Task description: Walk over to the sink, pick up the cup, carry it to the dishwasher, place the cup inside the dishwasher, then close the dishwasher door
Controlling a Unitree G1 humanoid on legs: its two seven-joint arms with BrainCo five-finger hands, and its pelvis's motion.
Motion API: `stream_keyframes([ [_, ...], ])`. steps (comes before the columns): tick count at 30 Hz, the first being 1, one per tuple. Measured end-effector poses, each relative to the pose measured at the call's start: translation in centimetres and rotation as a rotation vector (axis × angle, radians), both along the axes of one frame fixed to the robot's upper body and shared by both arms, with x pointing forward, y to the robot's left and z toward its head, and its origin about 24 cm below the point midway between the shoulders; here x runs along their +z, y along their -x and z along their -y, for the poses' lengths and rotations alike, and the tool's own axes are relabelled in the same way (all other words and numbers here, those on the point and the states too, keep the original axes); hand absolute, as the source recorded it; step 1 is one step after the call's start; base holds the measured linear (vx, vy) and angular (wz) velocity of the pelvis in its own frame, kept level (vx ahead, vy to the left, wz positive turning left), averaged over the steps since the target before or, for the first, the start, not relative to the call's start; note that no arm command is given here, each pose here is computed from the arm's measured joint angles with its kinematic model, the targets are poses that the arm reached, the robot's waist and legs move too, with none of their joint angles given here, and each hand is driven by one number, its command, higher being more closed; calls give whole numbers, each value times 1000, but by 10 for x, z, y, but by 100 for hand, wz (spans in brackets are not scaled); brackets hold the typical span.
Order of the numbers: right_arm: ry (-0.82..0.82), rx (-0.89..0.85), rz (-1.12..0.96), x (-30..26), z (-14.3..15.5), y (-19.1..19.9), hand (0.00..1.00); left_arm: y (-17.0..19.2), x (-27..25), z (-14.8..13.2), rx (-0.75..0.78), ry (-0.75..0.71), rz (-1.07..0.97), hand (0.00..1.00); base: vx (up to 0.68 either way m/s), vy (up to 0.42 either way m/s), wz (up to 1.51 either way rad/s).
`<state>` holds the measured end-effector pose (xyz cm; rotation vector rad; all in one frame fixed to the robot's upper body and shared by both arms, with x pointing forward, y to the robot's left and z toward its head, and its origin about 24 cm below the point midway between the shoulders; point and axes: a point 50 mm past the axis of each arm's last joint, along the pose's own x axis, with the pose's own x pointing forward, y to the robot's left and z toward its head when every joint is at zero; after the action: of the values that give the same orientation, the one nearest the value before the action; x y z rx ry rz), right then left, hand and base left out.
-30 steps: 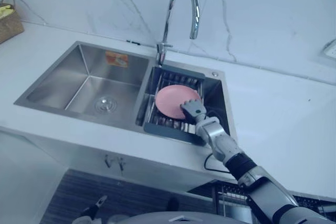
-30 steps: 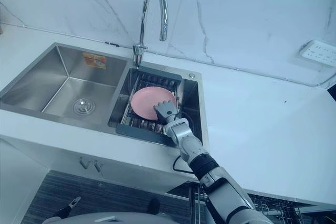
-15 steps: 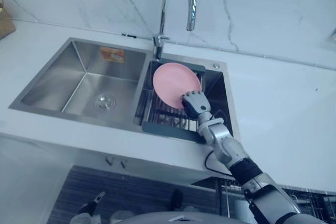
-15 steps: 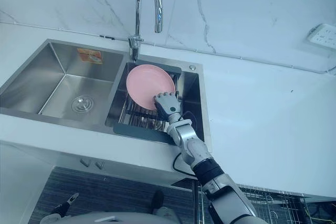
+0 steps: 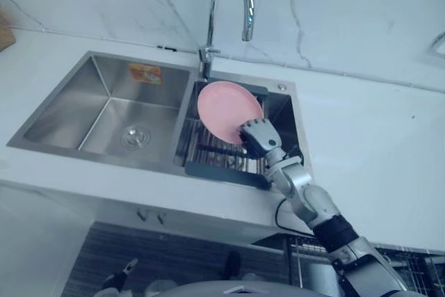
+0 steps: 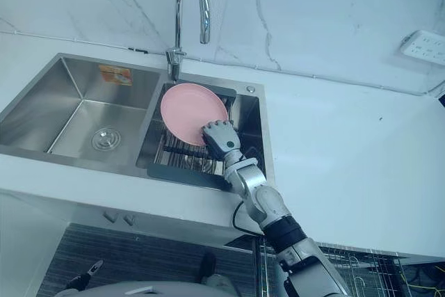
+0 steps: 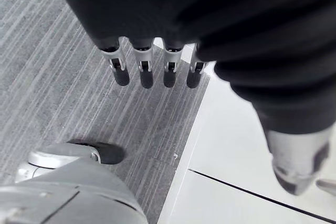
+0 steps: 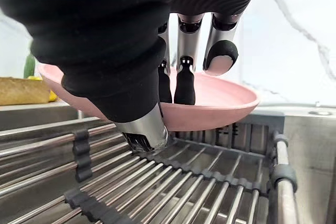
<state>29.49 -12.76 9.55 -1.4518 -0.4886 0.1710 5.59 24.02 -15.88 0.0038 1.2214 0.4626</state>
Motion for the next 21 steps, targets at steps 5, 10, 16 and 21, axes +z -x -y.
stream_keyframes([
  [5,-33,-79,83,24,30,11,100,5,0,-1,-75,-36,-16,0,10,32,-14],
  [10,-63,-181,208,55,66,31,100,5,-2,5,-179,-27,-44,0,-32,64,-55],
  [16,-92,-251,253,65,85,38,100,0,-4,16,-249,-4,-40,0,-128,59,-103],
  [21,-89,-177,289,70,75,35,100,14,-2,1,-162,-30,-74,0,-101,16,-154],
])
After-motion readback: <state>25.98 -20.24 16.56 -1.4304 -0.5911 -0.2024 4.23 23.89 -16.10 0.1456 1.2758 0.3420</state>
